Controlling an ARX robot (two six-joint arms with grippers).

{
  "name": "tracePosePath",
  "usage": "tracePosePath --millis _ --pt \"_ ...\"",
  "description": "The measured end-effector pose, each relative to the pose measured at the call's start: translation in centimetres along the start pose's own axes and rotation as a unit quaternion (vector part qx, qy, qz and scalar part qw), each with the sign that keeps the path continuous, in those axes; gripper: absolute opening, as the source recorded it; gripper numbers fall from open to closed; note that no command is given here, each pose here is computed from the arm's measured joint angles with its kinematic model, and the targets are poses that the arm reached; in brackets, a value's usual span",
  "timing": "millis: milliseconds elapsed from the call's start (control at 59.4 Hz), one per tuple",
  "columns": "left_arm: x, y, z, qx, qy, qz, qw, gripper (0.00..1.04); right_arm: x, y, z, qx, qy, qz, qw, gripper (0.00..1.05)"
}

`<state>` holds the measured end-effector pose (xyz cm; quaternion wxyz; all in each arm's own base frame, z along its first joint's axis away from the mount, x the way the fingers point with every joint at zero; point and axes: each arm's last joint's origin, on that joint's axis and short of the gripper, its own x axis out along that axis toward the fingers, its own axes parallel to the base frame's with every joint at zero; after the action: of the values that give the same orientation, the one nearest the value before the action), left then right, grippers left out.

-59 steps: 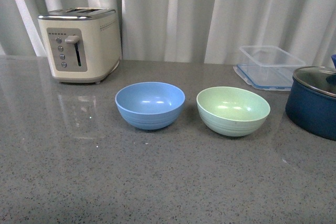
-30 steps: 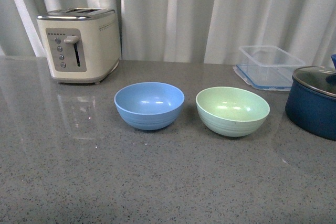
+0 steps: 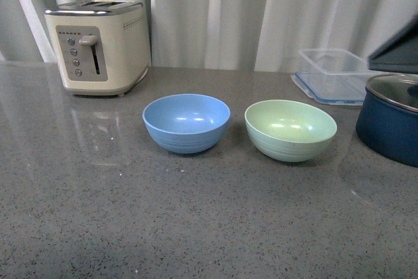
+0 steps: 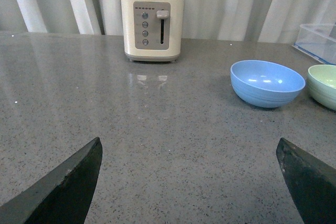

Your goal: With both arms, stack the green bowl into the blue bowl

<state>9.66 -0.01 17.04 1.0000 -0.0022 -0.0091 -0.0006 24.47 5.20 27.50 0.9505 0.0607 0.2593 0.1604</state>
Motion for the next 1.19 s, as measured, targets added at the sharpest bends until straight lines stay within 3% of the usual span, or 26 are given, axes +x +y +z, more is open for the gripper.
tracePosePath --millis 236,673,942,1195 --pt "0.0 0.0 0.0 0.0 0.0 0.0 1.0 0.98 6.2 -0.2 2.0 0.072 0.062 -0.042 0.995 0.95" --pt "0.0 0.0 0.0 0.0 0.0 0.0 1.0 0.98 14.8 -2.4 0.9 0.157 0.108 -0.148 0.97 0.95" --pt "0.0 0.0 0.0 0.0 0.0 0.0 1.0 0.98 16.6 -4.0 0.3 0.169 0.115 -0.176 0.963 0.95" --pt "0.0 0.0 0.0 0.0 0.0 0.0 1.0 0.98 17.8 -4.6 -0.1 0.17 0.124 -0.188 0.959 0.6"
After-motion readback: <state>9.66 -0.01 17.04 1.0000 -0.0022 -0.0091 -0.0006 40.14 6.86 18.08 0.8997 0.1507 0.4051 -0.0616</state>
